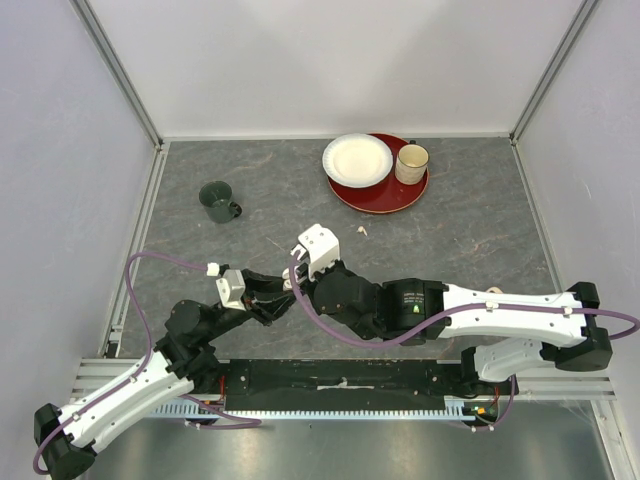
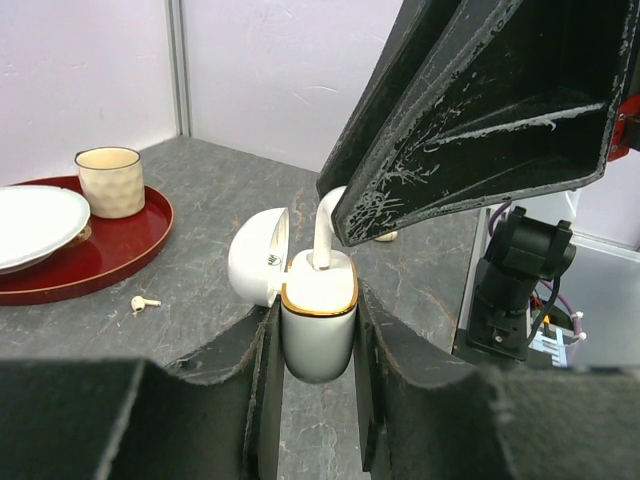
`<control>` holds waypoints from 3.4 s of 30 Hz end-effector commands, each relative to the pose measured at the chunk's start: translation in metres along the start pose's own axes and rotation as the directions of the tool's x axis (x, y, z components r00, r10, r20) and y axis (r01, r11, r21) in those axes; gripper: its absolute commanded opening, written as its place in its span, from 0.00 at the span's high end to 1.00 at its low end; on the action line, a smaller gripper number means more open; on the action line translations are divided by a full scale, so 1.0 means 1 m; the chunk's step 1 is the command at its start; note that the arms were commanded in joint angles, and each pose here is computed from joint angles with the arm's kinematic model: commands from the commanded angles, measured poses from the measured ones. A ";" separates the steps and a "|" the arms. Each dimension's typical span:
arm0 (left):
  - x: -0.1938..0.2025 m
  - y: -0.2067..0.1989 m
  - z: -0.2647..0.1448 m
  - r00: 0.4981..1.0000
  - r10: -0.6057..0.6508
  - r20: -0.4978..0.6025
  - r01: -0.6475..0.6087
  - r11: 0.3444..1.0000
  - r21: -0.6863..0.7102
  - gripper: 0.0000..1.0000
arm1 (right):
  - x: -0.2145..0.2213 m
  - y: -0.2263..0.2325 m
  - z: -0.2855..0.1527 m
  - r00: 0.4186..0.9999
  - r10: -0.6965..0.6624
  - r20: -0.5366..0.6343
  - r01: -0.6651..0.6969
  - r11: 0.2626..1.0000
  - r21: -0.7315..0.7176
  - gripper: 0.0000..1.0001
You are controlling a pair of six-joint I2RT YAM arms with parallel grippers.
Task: Insert the wireless bluetooth earbuds into the charging case
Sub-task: Place the earbud in the charging case.
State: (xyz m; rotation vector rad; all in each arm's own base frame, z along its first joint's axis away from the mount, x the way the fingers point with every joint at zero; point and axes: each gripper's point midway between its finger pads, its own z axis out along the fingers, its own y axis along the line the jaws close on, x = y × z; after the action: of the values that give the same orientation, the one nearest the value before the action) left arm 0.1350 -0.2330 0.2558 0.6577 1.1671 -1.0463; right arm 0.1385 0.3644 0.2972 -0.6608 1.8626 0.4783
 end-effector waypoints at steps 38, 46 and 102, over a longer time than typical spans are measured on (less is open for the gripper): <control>-0.036 -0.004 0.003 0.991 0.047 0.129 -0.049 0.999 0.012 0.98 | -0.005 -0.010 -0.001 1.000 0.022 0.013 -0.022 0.998 0.058 1.00; -0.039 -0.001 0.002 0.988 0.048 0.144 -0.048 0.999 -0.008 0.98 | 0.003 -0.003 0.001 0.999 0.029 -0.019 -0.029 0.999 0.028 0.98; -0.040 0.008 -0.005 0.984 0.050 0.170 -0.040 0.997 -0.066 0.98 | -0.071 -0.085 -0.024 0.854 0.457 0.249 -0.486 0.872 0.065 0.17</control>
State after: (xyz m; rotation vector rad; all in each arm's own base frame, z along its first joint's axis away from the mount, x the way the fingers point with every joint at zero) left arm 0.1373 -0.2215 0.2733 0.5804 1.0883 -1.0258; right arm 0.1709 0.3215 0.3660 -0.2552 1.8225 0.7081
